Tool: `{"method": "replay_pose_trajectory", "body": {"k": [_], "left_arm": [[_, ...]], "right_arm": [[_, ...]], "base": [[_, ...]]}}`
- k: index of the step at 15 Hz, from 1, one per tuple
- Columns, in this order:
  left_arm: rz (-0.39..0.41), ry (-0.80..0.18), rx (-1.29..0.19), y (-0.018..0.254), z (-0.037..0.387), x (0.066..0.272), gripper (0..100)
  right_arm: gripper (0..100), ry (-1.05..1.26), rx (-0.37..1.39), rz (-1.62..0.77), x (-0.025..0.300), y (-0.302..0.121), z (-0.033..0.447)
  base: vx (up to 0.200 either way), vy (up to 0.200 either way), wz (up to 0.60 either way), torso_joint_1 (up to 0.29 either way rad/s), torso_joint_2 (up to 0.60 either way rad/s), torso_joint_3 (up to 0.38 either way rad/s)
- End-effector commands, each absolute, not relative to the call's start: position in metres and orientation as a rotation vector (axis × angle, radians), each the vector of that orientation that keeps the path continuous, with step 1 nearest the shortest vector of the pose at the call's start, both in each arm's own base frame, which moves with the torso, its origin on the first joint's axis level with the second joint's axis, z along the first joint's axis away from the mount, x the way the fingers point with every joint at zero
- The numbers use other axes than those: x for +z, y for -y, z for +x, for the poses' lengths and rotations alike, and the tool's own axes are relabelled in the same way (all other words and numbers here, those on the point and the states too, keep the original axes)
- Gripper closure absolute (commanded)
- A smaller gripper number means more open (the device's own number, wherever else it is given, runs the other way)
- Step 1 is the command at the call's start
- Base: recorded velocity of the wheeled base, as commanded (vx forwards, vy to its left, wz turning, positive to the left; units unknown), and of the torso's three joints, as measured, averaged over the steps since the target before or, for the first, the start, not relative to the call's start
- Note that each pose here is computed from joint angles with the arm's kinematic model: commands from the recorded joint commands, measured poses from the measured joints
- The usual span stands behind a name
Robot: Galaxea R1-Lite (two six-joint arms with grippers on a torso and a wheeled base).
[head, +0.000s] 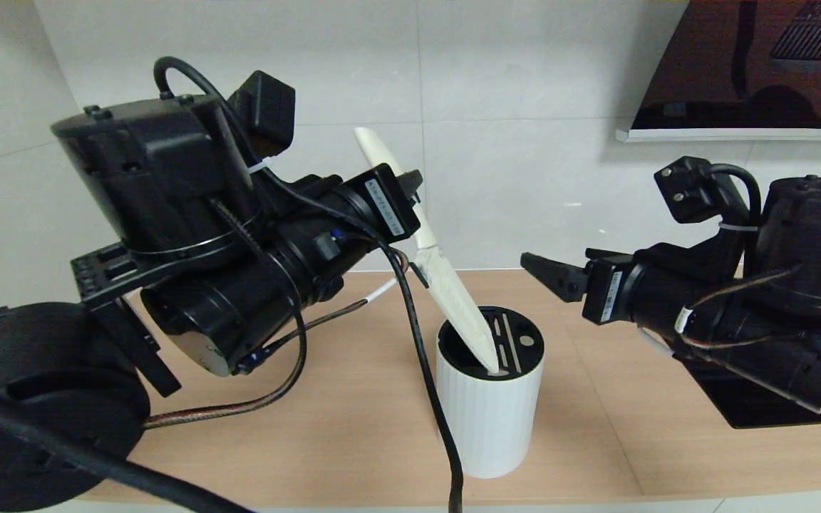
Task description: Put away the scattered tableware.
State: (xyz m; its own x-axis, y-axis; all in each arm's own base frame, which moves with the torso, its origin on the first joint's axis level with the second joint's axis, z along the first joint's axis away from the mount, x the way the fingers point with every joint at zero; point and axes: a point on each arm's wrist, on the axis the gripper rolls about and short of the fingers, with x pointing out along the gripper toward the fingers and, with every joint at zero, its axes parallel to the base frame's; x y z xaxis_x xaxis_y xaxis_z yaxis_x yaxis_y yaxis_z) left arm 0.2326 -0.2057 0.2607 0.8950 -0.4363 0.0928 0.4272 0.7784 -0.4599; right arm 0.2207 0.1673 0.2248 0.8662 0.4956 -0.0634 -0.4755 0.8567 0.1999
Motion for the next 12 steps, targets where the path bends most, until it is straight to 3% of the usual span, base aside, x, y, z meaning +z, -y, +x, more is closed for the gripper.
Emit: {"method": "replay_pose_trajectory", "body": {"k": [1,3,6,9,12], "left_arm": [[-0.464,0.028,-0.442,0.222,0.218,0.285,100],[-0.379,-0.004,-0.395,0.232,0.211,0.284,100],[-0.303,0.033,-0.322,0.246,0.22,0.287,100],[-0.221,0.046,-0.172,0.264,0.231,0.269,100],[-0.147,0.068,-0.116,0.278,0.227,0.258,100]], "right_arm": [[0,-0.104,0.418,0.191,0.226,-0.13,0.245],[0,-0.11,0.413,0.193,0.225,-0.125,0.248],[0,-0.126,0.405,0.188,0.22,-0.125,0.251],[0,-0.127,0.403,0.188,0.22,-0.125,0.251],[0,-0.139,0.402,0.183,0.216,-0.125,0.253]], "base": [[0.0,0.0,0.0,0.0,0.0,0.0],[0.0,0.0,0.0,0.0,0.0,0.0],[0.0,0.0,0.0,0.0,0.0,0.0],[0.0,0.0,0.0,0.0,0.0,0.0],[0.0,0.0,0.0,0.0,0.0,0.0]]}}
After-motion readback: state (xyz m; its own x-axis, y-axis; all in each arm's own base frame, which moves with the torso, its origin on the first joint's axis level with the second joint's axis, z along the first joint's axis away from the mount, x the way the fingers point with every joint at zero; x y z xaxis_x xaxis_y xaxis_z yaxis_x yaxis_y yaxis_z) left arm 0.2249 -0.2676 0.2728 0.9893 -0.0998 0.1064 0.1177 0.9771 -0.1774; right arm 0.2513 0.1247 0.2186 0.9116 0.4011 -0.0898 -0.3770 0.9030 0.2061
